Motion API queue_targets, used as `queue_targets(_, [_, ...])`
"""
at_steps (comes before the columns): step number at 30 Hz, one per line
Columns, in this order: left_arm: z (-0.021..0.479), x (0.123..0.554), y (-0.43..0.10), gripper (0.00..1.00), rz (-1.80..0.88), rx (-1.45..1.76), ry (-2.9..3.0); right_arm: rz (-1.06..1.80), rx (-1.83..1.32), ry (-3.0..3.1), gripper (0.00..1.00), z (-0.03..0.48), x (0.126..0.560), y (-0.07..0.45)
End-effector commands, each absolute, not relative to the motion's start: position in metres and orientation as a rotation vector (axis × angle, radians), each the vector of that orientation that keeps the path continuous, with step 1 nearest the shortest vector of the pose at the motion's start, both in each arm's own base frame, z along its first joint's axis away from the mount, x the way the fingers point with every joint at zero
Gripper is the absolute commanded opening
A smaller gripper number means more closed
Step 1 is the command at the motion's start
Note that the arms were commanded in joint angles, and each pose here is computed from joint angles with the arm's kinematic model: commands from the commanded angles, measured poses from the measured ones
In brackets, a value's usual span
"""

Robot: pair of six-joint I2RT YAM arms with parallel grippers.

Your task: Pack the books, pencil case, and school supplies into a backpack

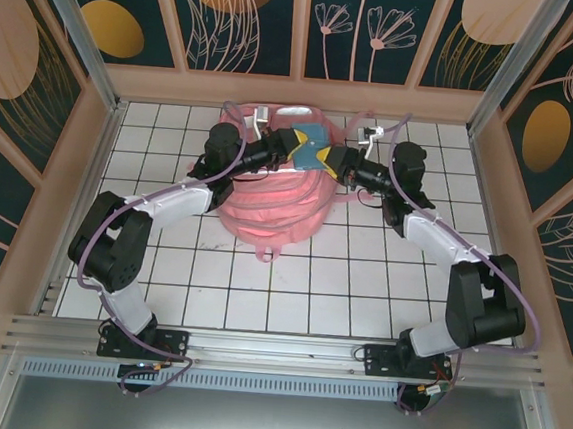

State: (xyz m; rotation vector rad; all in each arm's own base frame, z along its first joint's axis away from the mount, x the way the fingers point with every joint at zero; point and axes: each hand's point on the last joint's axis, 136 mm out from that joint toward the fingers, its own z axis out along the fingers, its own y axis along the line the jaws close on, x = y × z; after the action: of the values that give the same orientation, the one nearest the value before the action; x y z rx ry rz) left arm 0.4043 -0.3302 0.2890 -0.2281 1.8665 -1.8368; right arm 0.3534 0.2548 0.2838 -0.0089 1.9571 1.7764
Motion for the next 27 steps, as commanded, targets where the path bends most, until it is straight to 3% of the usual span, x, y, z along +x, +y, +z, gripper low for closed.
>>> queue_targets(1, [0.308,0.404,-0.318,0.42,-1.806,-0.216,1.814,1.728,-0.007,1.926,0.15,0.291,0.359,0.255])
queue_targets(4, [0.277,0.409,-0.304,0.64,-1.630,-0.221,1.931,1.561,0.053,2.032,0.08,0.267,0.366,0.244])
queue_targets(7, [0.238,0.410,-0.282,0.75,-1.286,-0.159,2.103,1.414,0.103,2.119,0.08,0.247,0.370,0.228])
queue_targets(13, [0.187,0.382,-0.252,0.76,-0.833,0.192,2.350,1.304,0.153,2.168,0.07,0.237,0.369,0.199])
queue_targets(19, [0.171,0.371,-0.240,0.77,-0.441,0.440,2.422,1.286,0.165,2.188,0.07,0.235,0.367,0.192])
queue_targets(27, [0.173,0.373,-0.274,0.84,-0.372,0.676,2.386,1.283,0.178,2.198,0.08,0.233,0.368,0.190])
